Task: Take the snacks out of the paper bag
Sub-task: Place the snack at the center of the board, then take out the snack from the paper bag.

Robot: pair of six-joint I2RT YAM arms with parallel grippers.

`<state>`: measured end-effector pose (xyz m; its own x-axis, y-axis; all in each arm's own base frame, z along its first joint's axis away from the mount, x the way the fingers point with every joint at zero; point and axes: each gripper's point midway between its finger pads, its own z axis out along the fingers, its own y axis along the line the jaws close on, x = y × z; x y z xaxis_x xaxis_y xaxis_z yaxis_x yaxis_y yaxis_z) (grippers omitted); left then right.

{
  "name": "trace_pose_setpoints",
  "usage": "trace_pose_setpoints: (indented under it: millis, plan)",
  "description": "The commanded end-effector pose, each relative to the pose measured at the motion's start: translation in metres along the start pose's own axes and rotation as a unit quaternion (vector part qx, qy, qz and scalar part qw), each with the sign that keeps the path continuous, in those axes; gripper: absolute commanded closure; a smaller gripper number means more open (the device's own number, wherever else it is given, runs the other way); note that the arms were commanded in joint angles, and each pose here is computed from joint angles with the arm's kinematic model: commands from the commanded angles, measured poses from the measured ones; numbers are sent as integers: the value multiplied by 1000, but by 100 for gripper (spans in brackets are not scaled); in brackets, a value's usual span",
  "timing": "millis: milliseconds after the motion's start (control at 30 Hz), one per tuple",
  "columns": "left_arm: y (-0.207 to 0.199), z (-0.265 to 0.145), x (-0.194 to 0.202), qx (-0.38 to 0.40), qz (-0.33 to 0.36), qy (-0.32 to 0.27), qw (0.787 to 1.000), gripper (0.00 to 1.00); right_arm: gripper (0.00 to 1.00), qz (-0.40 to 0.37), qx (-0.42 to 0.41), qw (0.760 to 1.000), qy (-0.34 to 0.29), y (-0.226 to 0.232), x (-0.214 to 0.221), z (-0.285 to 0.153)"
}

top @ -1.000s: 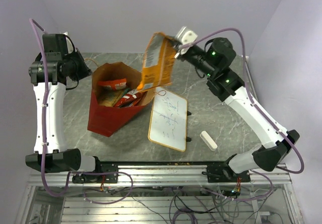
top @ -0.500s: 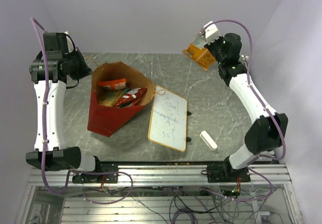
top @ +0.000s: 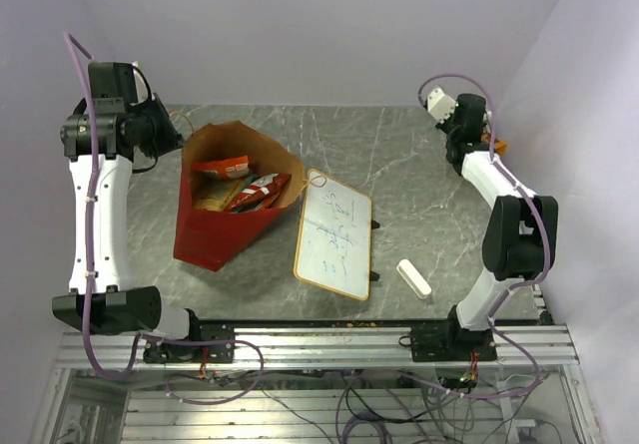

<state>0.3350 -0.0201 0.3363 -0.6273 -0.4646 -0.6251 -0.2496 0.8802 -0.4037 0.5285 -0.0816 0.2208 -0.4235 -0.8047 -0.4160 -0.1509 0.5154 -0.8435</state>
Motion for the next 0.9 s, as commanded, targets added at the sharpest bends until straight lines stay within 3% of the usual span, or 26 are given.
trace_pose_setpoints:
  millis: [0,133,200,267,300,333,367,500,600,733,867]
  plan:
    - [-10,-2,1,23,1,5,1000,93,100,-19,-14,999,-23,39,-19,-11]
    - [-11,-3,1,27,0,4,1000,93,100,43,-119,992,10,138,-32,-24]
    - [-10,-2,5,28,-4,7,1000,93,97,110,-194,974,33,181,-46,-39]
    - [-10,-2,9,30,-7,11,999,93,90,172,-272,947,15,212,-70,-61]
    - [-9,-2,10,29,-9,10,999,93,75,197,-295,935,1,220,-80,-73]
    - [-8,-3,10,28,-8,8,1000,93,58,217,-299,929,-13,218,-88,-82]
    - [-7,-5,10,25,-8,6,1000,93,51,233,-305,923,-24,215,-93,-89]
    - [-5,-9,8,20,-5,-6,1000,93,40,289,-352,887,-77,201,-126,-121]
    - [-5,-9,9,21,-9,-10,1000,93,26,326,-427,834,-122,201,-156,-158]
    - [-9,-12,3,28,-13,-23,999,93,23,355,-496,771,-184,207,-193,-211]
    - [-9,-13,-4,27,-13,-39,999,93,24,351,-531,743,-208,224,-210,-239]
